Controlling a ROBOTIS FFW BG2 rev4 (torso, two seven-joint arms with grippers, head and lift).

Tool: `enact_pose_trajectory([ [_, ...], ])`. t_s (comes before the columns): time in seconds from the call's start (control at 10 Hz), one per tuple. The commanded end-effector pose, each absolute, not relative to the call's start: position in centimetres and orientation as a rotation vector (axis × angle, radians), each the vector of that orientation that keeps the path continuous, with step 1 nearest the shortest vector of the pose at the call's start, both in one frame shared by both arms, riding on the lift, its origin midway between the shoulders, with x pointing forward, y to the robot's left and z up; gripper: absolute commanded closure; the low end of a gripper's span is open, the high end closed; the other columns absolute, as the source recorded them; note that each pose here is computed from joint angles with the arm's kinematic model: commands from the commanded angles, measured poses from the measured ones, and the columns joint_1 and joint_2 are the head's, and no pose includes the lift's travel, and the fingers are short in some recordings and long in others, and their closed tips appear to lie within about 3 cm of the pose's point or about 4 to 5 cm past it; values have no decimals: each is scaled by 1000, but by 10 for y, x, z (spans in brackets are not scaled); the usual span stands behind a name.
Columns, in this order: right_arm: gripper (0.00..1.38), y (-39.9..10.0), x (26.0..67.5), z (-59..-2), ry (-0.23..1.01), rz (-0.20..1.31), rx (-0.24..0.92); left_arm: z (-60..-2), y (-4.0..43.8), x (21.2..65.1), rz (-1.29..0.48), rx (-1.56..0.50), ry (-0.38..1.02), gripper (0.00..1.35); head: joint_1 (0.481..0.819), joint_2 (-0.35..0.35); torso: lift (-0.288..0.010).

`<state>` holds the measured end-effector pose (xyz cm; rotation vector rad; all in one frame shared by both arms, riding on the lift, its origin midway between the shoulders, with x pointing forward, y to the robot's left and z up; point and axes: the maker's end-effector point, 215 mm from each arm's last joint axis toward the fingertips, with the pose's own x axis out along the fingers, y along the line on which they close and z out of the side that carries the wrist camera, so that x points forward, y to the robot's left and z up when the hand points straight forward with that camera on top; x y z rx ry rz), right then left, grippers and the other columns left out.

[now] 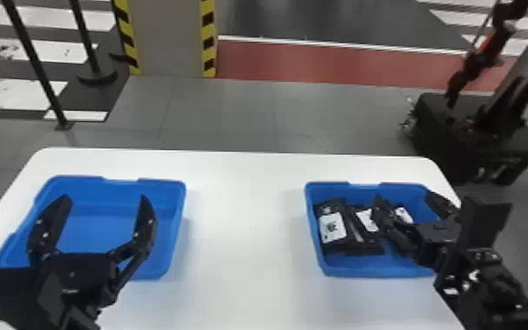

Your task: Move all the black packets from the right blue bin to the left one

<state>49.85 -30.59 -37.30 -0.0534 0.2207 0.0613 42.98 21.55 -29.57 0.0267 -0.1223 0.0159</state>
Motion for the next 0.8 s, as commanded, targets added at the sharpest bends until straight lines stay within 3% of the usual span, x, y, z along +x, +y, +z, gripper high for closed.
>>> enact_pose_trajectory([
  [0.0, 105, -318, 511, -407, 308, 63, -15, -297, 216, 428, 18, 26, -118, 42, 695, -105, -110],
  [0.4, 101, -340, 545, -469, 467, 68, 44, -300, 219, 426, 23, 24, -113, 45, 695, -125, -110],
  [0.7, 108, -337, 539, -502, 565, 86, 129, -301, 220, 426, 24, 28, -111, 45, 695, -137, -110],
])
